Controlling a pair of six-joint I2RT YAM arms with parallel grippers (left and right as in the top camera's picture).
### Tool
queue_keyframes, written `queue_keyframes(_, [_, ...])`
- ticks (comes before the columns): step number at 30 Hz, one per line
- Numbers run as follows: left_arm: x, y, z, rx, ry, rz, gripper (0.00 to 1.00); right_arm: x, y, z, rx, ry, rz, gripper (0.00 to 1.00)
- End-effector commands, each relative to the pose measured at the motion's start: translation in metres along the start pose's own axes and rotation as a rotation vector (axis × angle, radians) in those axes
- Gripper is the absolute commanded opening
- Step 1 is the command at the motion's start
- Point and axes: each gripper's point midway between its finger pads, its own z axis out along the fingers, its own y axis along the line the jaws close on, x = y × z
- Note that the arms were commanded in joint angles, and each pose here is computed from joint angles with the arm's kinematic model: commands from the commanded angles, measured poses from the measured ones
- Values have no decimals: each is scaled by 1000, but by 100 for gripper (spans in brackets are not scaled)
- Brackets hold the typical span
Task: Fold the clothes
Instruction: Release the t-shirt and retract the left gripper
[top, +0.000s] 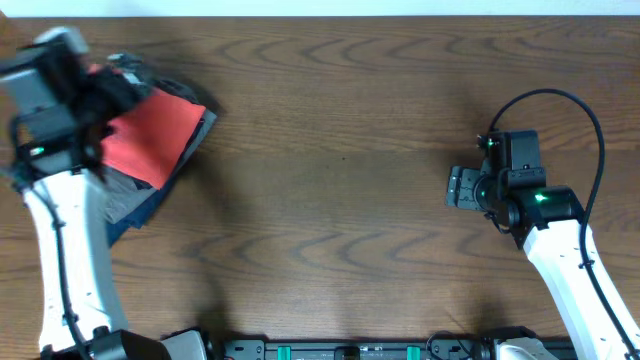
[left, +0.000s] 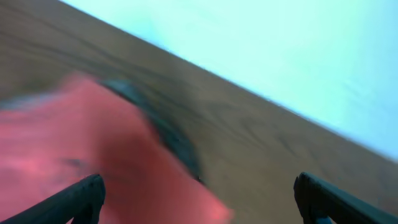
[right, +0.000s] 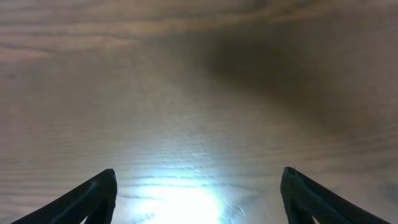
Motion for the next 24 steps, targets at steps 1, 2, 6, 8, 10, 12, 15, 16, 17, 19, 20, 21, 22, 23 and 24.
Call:
queue_keyframes(1, [44,-46,21,82,150,89,98,-8,7,0,-44,-18,22,84])
queue_keyframes(2, [63,-59,25,100,209,105,98,-11,7,1,-46,-26,22,84])
queue_keyframes(6, [141,-89,23,128,476,199,98,-17,4,6,-44,-39,34,85])
queue_keyframes(8, [171,-92,12,121,597,233,98,-15,4,6,-58,-28,41,88])
queue_keyframes(10, [192,-88,-2,91,692,242,98,-11,5,5,-83,-7,47,93])
queue_keyframes(12, [209,-77,-19,26,778,257,98,-3,5,0,-88,22,56,96])
queue_keyframes(15, [221,-61,-45,-58,864,272,98,9,2,-10,-80,49,83,99])
queue_keyframes(16, [222,-57,-52,-77,872,276,98,11,1,-16,-79,50,95,99])
queue_keyframes(17, [221,-55,-59,-86,870,282,98,14,1,-20,-79,48,106,99])
queue_keyframes(19, [215,-56,-71,-71,828,297,98,17,-1,-35,-82,30,123,99])
queue_keyframes(20, [211,-58,-77,-56,791,304,98,18,-1,-43,-87,11,125,99])
queue_keyframes(21, [206,-60,-82,-40,752,309,98,18,-2,-51,-90,-14,130,99])
queue_keyframes(22, [201,-63,-88,-19,699,317,98,17,-3,-58,-93,-41,129,99])
queue_keyframes(23, [196,-65,-94,1,649,325,99,16,-5,-67,-90,-78,133,99])
queue_keyframes(24, [190,-68,-100,25,587,336,99,15,-7,-75,-83,-119,135,99])
